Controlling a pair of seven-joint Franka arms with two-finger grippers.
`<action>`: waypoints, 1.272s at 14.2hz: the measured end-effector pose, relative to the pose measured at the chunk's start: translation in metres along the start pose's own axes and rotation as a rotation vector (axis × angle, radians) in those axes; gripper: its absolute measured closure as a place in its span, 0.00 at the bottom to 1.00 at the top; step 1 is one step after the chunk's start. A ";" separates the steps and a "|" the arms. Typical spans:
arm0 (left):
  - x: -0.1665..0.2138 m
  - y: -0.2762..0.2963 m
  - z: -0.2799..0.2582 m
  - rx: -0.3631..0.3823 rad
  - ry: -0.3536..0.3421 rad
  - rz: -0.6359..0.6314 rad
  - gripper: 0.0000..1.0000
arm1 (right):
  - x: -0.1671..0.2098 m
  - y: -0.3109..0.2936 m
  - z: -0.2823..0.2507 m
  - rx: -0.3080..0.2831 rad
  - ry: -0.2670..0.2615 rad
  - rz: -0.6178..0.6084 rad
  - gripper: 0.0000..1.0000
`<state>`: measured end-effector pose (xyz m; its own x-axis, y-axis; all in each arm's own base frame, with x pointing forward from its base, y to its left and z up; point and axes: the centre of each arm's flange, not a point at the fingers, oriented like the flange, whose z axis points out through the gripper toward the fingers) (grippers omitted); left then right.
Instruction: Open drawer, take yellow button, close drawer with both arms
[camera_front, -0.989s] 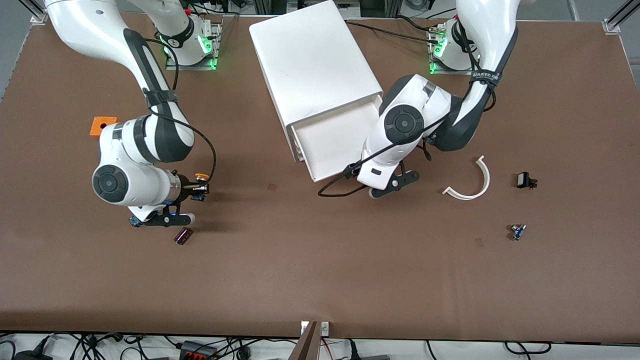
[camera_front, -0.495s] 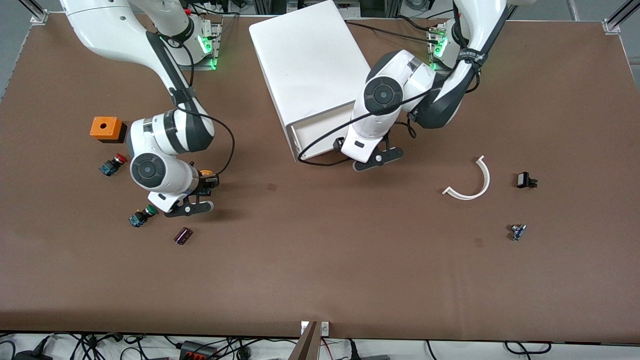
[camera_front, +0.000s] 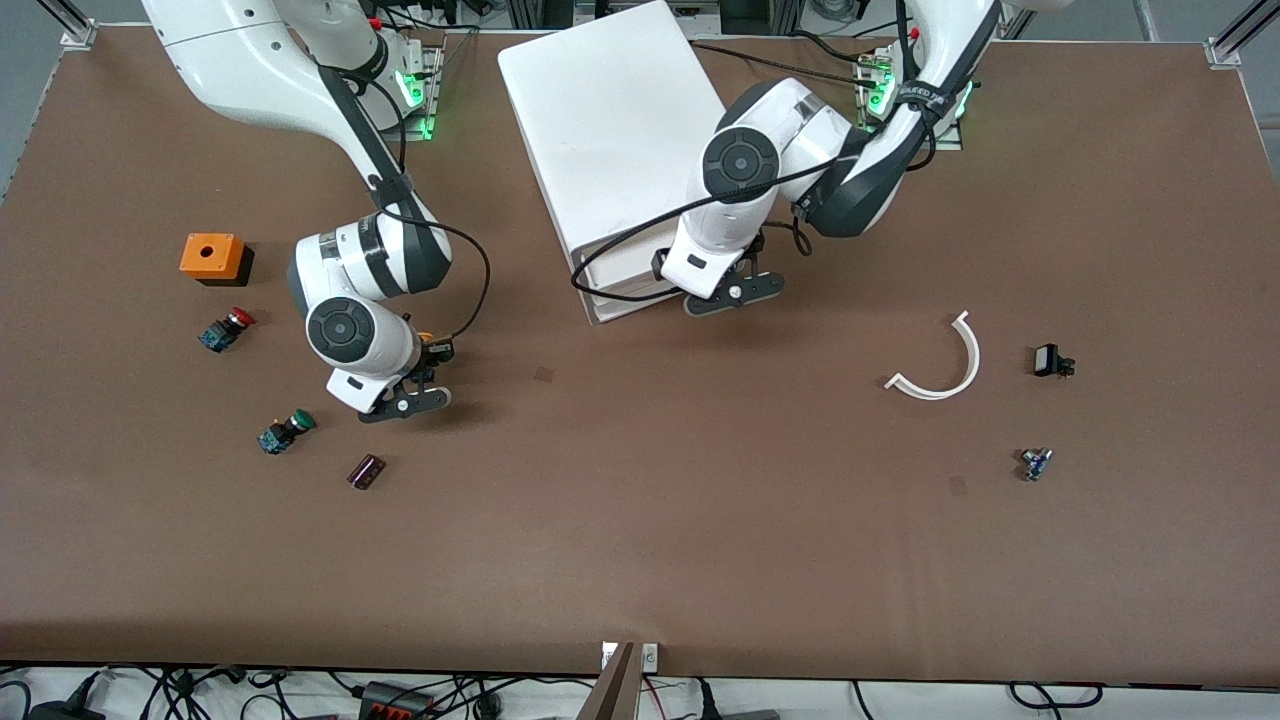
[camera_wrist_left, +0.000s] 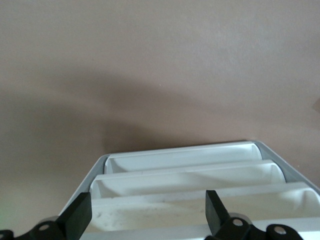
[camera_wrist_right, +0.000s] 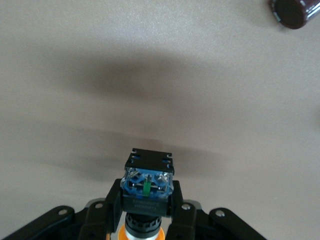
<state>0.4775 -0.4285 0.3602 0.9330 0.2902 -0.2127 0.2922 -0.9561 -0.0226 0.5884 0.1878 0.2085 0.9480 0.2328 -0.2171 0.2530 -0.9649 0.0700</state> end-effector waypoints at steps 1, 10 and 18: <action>-0.004 0.001 0.002 0.003 -0.004 0.006 0.00 | 0.000 0.001 0.005 0.000 -0.001 0.002 0.59; -0.020 0.007 0.009 0.013 -0.018 0.034 0.00 | 0.009 0.023 -0.032 0.008 0.069 0.085 0.06; -0.022 0.006 0.009 0.020 -0.022 0.037 0.00 | -0.003 0.080 -0.189 0.023 0.217 0.198 0.00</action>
<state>0.4567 -0.4415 0.3558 0.9382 0.2540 -0.2349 0.2532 -0.9668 -0.0342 0.6421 0.1326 0.3990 0.9983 0.0575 0.0116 0.0566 -0.9961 0.0676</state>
